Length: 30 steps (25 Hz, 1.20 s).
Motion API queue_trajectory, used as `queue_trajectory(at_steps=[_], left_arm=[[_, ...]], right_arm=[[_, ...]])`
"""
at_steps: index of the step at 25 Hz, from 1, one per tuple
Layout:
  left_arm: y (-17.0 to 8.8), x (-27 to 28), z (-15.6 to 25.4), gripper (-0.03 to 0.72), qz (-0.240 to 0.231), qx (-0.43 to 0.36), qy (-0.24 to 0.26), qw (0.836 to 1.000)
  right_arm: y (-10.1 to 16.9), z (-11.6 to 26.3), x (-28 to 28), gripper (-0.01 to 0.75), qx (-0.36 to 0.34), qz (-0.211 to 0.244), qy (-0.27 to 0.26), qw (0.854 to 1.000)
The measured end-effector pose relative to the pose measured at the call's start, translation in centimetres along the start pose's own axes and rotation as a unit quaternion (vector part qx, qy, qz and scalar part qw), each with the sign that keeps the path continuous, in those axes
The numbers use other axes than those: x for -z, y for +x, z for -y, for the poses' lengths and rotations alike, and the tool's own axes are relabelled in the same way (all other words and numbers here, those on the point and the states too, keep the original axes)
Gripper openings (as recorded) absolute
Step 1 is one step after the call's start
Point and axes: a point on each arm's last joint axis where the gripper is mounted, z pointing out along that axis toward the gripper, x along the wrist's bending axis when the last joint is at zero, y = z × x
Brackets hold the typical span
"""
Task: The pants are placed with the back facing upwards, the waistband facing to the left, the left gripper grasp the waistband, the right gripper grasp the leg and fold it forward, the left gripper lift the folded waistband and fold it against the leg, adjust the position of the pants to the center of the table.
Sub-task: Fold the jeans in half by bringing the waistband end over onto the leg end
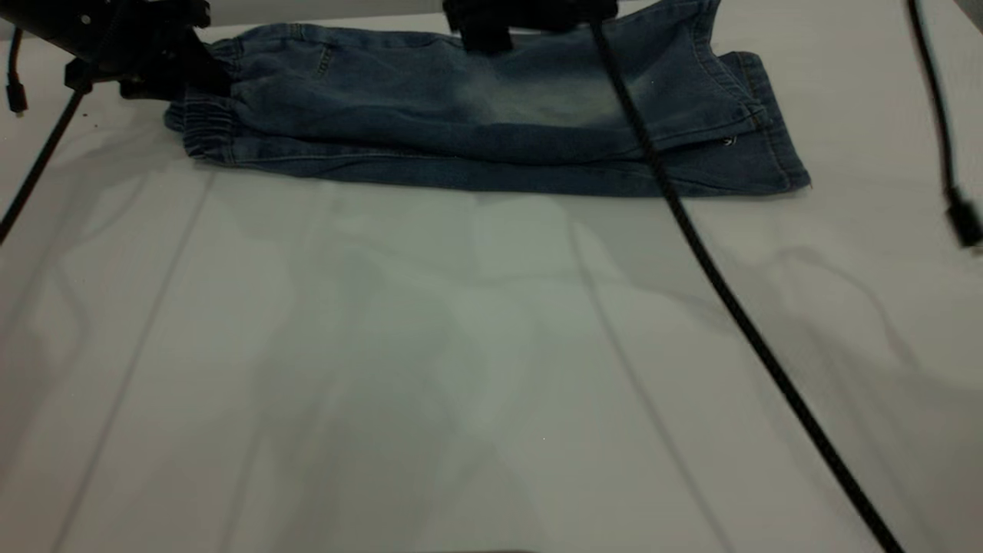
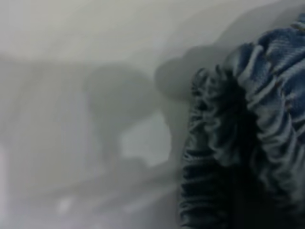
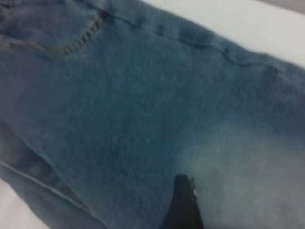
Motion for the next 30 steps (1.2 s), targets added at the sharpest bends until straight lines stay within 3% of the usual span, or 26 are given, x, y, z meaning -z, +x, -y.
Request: queue_trajectory(at_steps=[1, 3, 15, 25, 30], left_arm=[[-0.1, 0.0, 0.0, 0.095, 0.003, 0.001, 0.002, 1.0], [-0.3, 0.1, -0.2, 0.07, 0.011, -0.002, 0.005, 1.0], [-3.9, 3.2, -4.6, 0.067, 0.111, -0.066, 0.028, 0.991], [-6.5, 6.8, -8.1, 0.067, 0.157, -0.08, 0.023, 0.984], [-7.5, 8.7, -9.1, 0.067, 0.169, -0.097, 0.022, 0.981]], right_arm=[[0.0, 0.5, -0.5, 0.503, -0.002, 0.001, 0.005, 1.0], [-0.1, 1.4, -1.4, 0.498, -0.003, 0.002, 0.015, 1.0], [0.1, 4.1, -3.1, 0.474, -0.004, -0.009, 0.085, 0.996], [5.7, 5.3, -2.6, 0.469, 0.034, -0.056, 0.113, 0.991], [8.0, 4.0, -2.0, 0.468, 0.047, -0.084, 0.127, 0.987]])
